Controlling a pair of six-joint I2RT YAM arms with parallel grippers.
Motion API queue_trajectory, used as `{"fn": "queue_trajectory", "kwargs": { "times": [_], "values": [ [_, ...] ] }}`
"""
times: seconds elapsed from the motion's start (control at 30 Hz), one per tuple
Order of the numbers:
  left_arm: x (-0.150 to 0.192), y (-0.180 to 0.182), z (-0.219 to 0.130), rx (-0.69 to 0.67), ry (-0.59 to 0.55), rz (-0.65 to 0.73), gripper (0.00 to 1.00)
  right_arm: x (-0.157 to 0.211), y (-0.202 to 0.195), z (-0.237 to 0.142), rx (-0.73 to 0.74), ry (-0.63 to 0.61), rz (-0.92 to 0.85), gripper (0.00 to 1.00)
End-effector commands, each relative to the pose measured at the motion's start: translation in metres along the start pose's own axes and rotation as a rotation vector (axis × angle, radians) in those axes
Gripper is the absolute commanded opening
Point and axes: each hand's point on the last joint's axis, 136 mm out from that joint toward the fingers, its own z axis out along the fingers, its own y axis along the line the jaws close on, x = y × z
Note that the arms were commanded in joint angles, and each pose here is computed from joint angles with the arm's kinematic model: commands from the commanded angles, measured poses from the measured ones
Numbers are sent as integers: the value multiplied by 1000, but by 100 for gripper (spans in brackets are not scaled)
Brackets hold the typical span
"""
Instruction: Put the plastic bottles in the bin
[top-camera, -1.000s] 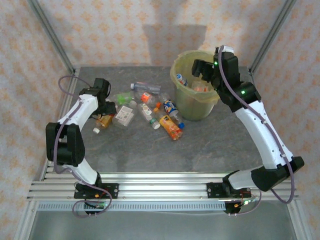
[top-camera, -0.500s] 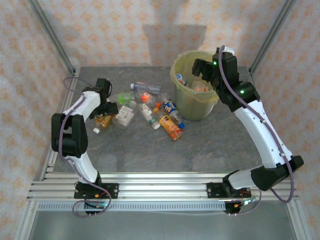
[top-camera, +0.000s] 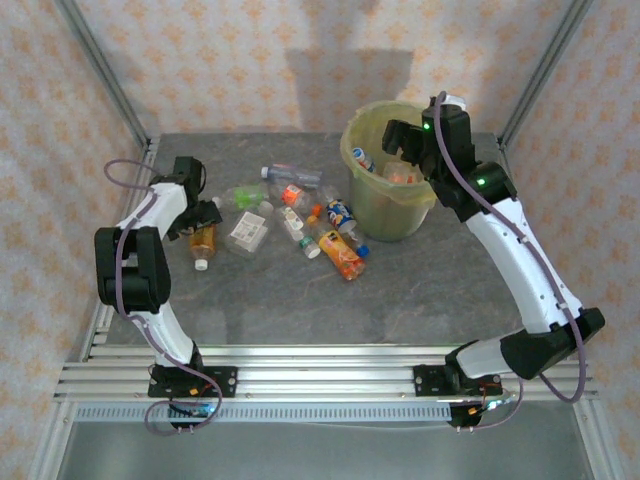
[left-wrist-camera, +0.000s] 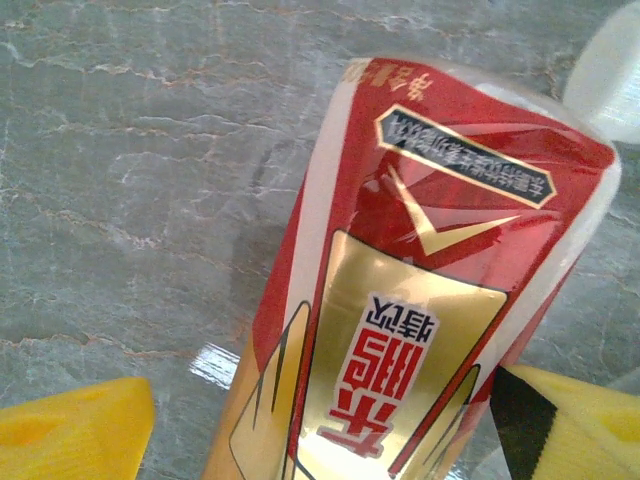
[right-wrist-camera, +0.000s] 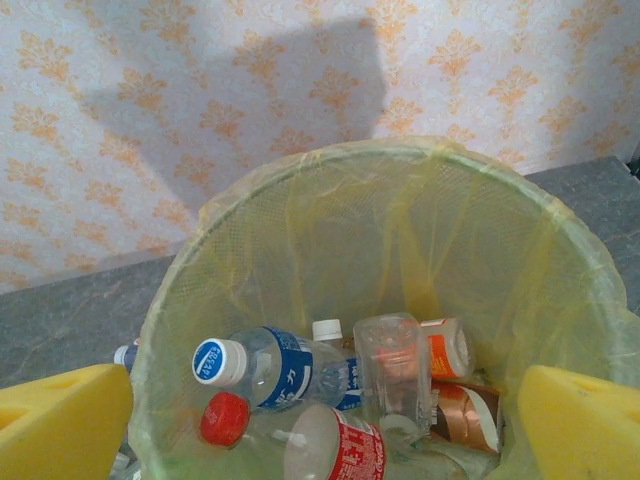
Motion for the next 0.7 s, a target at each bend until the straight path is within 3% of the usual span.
{"fn": "queue_trajectory", "kwargs": {
  "times": [0.0, 0.3, 0.67],
  "values": [
    [0, 5, 2, 2, -7, -42, 91, 4, 3, 5, -3, 21, 14, 99],
    [10, 2, 19, 9, 28, -54, 93, 7, 10, 10, -24, 38, 8, 99],
    [18, -5, 38, 25, 64, -63, 83, 8, 15, 7, -31, 41, -5, 99]
  ]
}}
